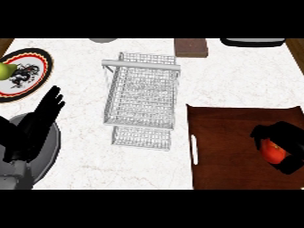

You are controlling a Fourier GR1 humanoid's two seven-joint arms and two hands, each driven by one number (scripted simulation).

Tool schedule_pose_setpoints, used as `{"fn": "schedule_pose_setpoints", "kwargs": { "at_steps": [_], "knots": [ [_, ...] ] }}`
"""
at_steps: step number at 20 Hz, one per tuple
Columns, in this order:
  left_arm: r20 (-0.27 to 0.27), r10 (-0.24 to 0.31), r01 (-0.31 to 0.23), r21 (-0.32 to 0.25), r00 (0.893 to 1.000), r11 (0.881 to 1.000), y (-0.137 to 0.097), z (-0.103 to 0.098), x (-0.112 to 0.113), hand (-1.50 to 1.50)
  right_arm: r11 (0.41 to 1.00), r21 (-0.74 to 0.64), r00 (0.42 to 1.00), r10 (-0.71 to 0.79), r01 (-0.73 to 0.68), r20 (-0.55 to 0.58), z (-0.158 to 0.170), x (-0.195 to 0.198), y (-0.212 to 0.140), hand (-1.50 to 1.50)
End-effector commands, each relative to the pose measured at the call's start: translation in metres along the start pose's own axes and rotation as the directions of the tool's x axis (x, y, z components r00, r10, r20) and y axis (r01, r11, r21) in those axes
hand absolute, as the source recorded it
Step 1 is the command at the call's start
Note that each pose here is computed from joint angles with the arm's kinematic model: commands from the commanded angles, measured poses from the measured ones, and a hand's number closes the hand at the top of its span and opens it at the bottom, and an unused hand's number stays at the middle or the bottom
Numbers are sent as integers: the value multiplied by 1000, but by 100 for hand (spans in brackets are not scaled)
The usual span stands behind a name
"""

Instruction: Pick the tomato from the tray and place it in the tiered basket

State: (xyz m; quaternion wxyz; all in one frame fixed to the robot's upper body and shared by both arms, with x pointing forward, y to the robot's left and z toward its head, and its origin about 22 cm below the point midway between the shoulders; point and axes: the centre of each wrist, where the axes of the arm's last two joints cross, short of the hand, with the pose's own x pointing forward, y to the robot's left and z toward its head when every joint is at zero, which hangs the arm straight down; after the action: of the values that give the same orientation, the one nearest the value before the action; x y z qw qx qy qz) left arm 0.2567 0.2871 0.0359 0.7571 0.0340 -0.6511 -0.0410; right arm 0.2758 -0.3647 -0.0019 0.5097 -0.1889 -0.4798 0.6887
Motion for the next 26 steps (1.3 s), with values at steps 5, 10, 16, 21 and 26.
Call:
{"fn": "schedule_pose_setpoints", "kwargs": {
  "at_steps": [5, 10, 16, 21, 26],
  "knots": [
    [1, -2, 2, -2, 1000, 1000, 2, -7, -7, 0, 993, -98, 970, 43, -68, -241, -14, 0, -7, 150],
    [2, -5, 5, 4, 1000, 1000, 8, 4, -11, 0, 940, -311, 933, 19, -140, -360, 0, -16, -28, 150],
    [-22, 2, -1, 17, 1000, 1000, 9, 1, -9, 0, 731, -683, 976, -153, 6, -155, -4, -2, -75, 150],
    [-8, -9, 9, 24, 1000, 1000, 11, 4, -9, 0, 574, -780, 965, -218, 249, 147, 17, 22, -100, 150],
    [-10, 5, -5, 22, 1000, 1000, 10, 1, -9, 0, 614, -726, 951, -207, 310, 231, 52, 68, -149, 150]
  ]
}}
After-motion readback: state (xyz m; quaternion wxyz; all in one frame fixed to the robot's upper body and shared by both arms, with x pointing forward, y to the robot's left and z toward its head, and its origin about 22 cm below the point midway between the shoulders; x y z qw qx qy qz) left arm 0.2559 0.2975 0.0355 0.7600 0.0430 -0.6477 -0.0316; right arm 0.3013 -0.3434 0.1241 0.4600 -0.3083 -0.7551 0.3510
